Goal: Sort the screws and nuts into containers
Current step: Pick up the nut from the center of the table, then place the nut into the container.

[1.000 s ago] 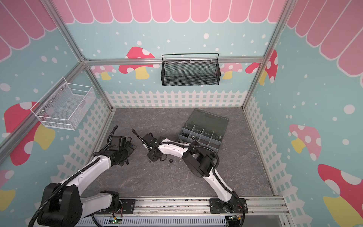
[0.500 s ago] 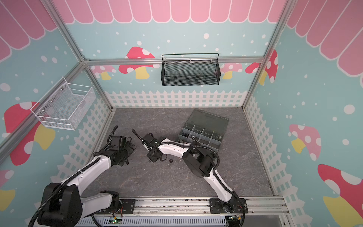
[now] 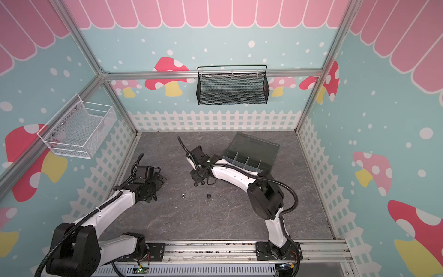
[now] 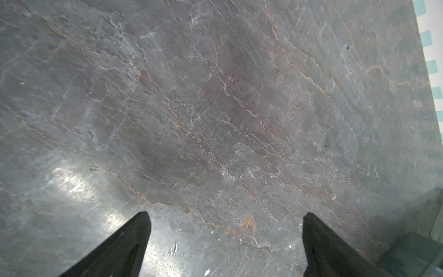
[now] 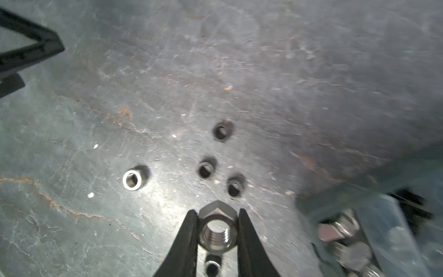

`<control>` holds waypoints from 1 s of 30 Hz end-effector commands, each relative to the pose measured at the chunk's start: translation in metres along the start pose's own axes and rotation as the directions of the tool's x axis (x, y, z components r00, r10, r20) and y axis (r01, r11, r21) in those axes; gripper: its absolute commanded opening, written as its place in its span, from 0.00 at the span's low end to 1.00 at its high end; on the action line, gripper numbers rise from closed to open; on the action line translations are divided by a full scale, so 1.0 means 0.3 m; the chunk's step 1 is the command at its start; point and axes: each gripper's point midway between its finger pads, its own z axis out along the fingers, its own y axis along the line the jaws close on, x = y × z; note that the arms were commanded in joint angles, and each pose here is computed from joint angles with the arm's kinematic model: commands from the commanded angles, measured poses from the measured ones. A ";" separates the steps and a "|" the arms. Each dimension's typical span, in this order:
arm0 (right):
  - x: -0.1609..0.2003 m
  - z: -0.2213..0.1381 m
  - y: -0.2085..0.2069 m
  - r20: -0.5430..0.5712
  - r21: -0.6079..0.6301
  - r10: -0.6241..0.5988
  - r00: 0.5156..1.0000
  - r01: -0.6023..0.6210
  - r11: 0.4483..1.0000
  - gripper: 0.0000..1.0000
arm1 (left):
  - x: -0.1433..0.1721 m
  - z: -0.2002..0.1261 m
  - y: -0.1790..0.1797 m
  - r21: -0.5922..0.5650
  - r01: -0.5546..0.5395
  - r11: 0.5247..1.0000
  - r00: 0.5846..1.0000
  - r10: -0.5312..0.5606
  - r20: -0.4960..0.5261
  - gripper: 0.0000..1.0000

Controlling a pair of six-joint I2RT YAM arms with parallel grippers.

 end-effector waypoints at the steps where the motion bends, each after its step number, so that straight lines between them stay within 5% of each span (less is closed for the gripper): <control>1: -0.005 -0.078 -0.140 0.049 0.050 0.093 0.994 -0.096 0.994 0.00 | -0.017 -0.007 -0.007 0.002 0.008 1.000 1.000 -0.008 0.012 1.00; 13: 0.157 -0.183 -0.534 0.070 0.217 0.319 0.945 -0.327 0.920 0.00 | -0.019 -0.012 -0.013 0.012 0.008 1.000 1.000 -0.009 0.011 1.00; 30: 0.228 -0.097 -0.634 0.024 0.217 0.378 0.926 -0.374 0.902 0.03 | -0.013 -0.009 -0.014 0.012 0.013 1.000 1.000 -0.013 0.001 1.00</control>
